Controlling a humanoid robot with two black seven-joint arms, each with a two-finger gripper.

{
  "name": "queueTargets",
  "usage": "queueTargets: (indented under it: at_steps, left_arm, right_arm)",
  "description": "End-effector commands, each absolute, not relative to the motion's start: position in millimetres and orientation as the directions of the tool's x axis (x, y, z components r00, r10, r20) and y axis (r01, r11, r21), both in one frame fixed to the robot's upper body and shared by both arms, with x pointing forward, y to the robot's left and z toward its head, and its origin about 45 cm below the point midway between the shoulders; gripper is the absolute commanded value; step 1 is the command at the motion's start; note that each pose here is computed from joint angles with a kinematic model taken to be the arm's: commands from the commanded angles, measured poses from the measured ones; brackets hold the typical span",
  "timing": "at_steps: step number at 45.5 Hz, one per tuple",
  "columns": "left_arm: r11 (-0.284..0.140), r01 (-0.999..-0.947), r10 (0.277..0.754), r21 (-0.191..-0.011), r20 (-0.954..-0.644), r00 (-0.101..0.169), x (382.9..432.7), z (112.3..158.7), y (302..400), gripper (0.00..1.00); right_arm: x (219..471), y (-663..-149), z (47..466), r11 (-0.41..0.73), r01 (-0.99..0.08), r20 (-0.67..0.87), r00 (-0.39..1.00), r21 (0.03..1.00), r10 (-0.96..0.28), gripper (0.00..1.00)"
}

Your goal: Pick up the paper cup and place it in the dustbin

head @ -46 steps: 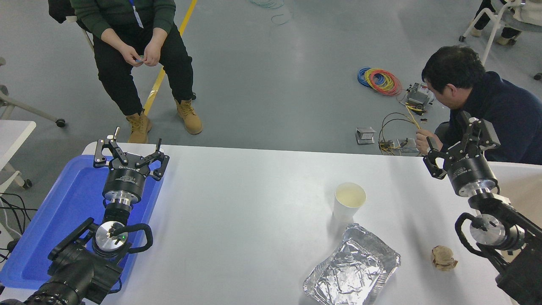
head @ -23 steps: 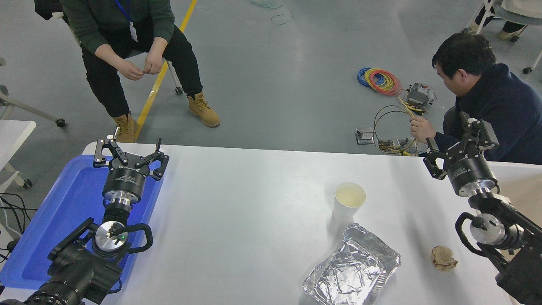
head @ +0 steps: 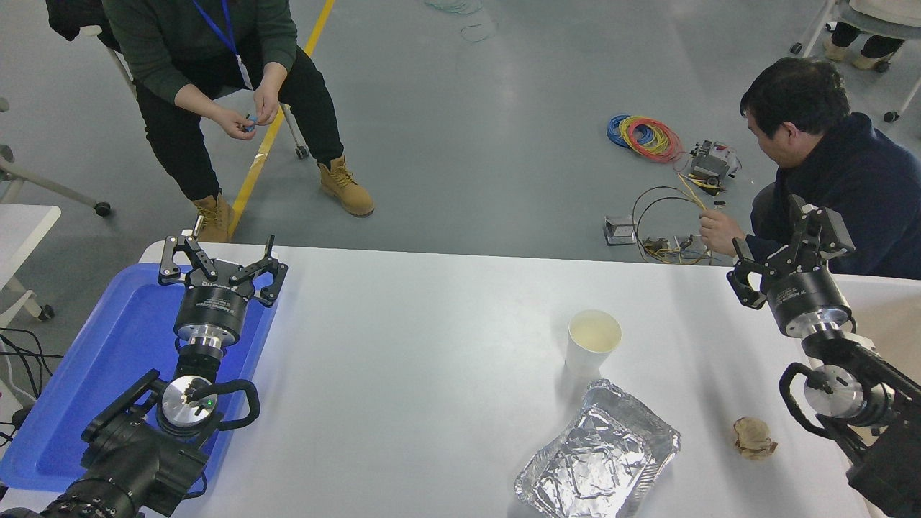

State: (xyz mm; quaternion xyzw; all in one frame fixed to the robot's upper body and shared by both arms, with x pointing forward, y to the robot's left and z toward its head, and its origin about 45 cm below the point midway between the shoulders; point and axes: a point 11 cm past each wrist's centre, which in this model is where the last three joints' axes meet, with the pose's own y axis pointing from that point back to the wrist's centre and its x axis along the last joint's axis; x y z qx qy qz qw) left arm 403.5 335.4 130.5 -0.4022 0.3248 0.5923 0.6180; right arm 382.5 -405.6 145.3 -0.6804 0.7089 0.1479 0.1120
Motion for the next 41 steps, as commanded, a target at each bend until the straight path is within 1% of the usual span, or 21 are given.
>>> queueTargets:
  at_steps: [1,7,8,11,15,19,24,28,31,36,41]
  left_arm:
    - [-0.026,-0.9933,0.471,-0.113,-0.878,0.087,403.6,130.7,335.8,1.00]
    - [-0.025,-0.9934,0.470,-0.112,-0.878,0.088,403.5,130.3,334.8,1.00]
    - [-0.025,-0.9933,0.471,-0.112,-0.878,0.087,403.5,130.5,335.5,1.00]
    - [-0.025,-0.9933,0.471,-0.112,-0.878,0.087,403.5,130.5,335.5,1.00]
    - [-0.025,-0.9934,0.470,-0.112,-0.878,0.088,403.5,130.3,334.8,1.00]
    - [-0.025,-0.9933,0.471,-0.112,-0.878,0.087,403.5,130.5,335.5,1.00]
    - [-0.025,-0.9933,0.471,-0.112,-0.878,0.087,403.5,130.5,335.5,1.00]
    - [-0.025,-0.9933,0.471,-0.112,-0.878,0.087,403.5,130.5,335.5,1.00]
    - [-0.024,-0.9935,0.471,-0.112,-0.878,0.087,403.5,130.4,335.3,1.00]
    - [-0.024,-0.9935,0.471,-0.112,-0.878,0.087,403.5,130.4,335.3,1.00]
    - [-0.025,-0.9934,0.470,-0.112,-0.878,0.088,403.5,130.3,334.8,1.00]
  right_arm:
    - [386.1,-401.0,146.1,-0.002,-0.997,-0.316,-0.022,0.074,-0.948,1.00]
    - [397.7,-416.7,170.5,-0.022,-0.998,-0.219,0.008,0.061,-0.976,1.00]
    - [403.9,-421.1,182.6,-0.036,-0.998,-0.176,0.026,0.055,-0.984,1.00]
    - [412.5,-426.2,200.4,-0.067,-0.996,-0.100,0.061,0.053,-0.993,1.00]
    - [421.3,-432.9,221.3,-0.116,-0.990,0.033,0.119,0.082,-0.992,1.00]
    - [433.2,-428.4,242.8,-0.185,-0.975,0.171,0.204,0.124,-0.964,1.00]
    - [442.3,-424.1,261.7,-0.248,-0.941,0.336,0.316,0.231,-0.887,1.00]
    - [449.3,-421.0,272.5,-0.254,-0.912,0.437,0.380,0.321,-0.815,1.00]
    - [453.5,-419.1,280.4,-0.248,-0.883,0.489,0.433,0.399,-0.757,1.00]
    - [457.5,-415.1,286.2,-0.206,-0.811,0.546,0.533,0.548,-0.647,1.00]
    - [460.0,-413.1,296.4,-0.144,-0.745,0.581,0.612,0.652,-0.536,1.00]
